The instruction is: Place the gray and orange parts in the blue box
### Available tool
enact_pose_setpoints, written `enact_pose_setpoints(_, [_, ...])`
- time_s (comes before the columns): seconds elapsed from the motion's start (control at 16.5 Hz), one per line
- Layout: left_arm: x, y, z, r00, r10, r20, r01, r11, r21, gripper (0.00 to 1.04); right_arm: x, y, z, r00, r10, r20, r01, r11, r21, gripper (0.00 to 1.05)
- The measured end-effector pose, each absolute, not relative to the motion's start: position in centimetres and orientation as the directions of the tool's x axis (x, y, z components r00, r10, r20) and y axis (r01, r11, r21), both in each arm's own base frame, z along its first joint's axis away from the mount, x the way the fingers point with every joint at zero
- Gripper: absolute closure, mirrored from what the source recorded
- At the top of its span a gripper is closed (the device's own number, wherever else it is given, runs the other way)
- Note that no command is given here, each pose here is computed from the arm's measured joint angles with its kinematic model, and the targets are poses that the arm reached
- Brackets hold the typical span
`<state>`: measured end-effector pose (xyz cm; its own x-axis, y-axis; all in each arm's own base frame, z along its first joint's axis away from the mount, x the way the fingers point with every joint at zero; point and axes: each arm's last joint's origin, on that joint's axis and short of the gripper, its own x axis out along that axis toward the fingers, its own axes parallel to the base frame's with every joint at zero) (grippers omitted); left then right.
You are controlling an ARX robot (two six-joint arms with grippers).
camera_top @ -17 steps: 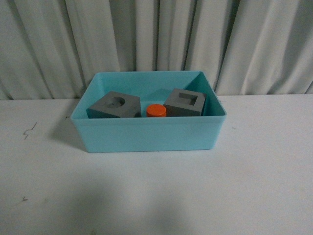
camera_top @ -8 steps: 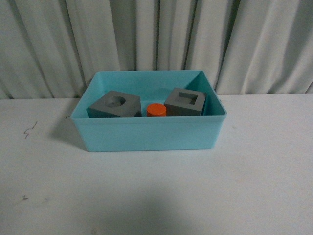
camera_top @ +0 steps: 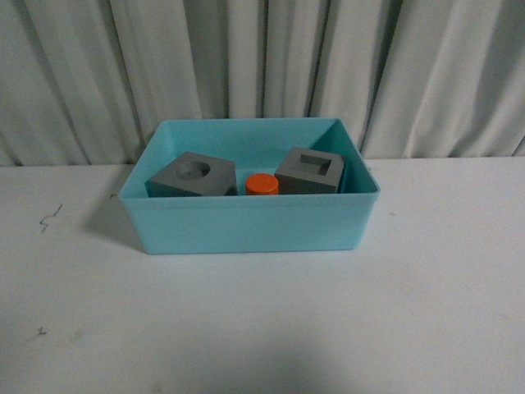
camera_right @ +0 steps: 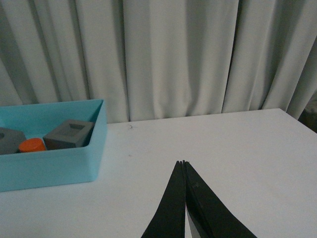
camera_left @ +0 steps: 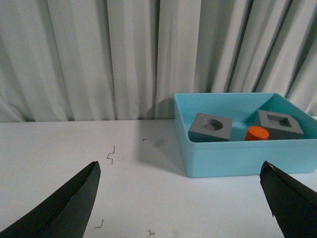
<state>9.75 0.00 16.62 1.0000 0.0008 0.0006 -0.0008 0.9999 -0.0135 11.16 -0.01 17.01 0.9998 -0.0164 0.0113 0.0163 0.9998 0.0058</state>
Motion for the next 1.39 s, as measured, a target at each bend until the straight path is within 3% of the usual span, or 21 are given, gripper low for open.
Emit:
enact_pose_setpoints(0.3, [9.7, 0.0, 16.6, 1.0, 0.002, 0.0, -0.002, 1.0, -0.014, 0.07, 10.0, 0.0, 16.3, 0.999, 0.0, -0.038, 0.0, 1.0, 0.005, 1.03])
enact_pose_setpoints(0.36, [9.7, 0.0, 16.6, 1.0, 0.001, 0.0, -0.001, 1.0, -0.014, 0.07, 9.7, 0.0, 17.0, 1.0, 0.0, 0.028, -0.001, 1.0, 0.005, 1.03])
enact_pose_setpoints(0.91, [9.7, 0.0, 16.6, 1.0, 0.0, 0.001, 0.0, 1.0, -0.014, 0.07, 9.7, 0.0, 16.7, 1.0, 0.0, 0.005, 0.0, 1.0, 0.003, 1.0])
enact_pose_setpoints(1.15, [9.7, 0.0, 16.6, 1.0, 0.001, 0.001, -0.001, 1.0, -0.014, 0.07, 9.7, 0.0, 16.7, 1.0, 0.0, 0.004, 0.0, 1.0, 0.003, 0.51])
enact_pose_setpoints(1.21, [9.7, 0.0, 16.6, 1.0, 0.0, 0.001, 0.0, 1.0, -0.014, 0.07, 9.7, 0.0, 16.7, 1.0, 0.0, 0.004, 0.0, 1.0, 0.003, 0.31])
enact_pose_setpoints(1.33, [9.7, 0.0, 16.6, 1.0, 0.0, 0.0, 0.0, 1.0, -0.014, 0.07, 9.7, 0.0, 16.7, 1.0, 0.0, 0.005, 0.0, 1.0, 0.003, 0.18])
enact_pose_setpoints(1.39, [9.7, 0.0, 16.6, 1.0, 0.0, 0.001, 0.0, 1.0, -0.014, 0.07, 9.7, 0.0, 16.7, 1.0, 0.0, 0.004, 0.0, 1.0, 0.004, 0.06])
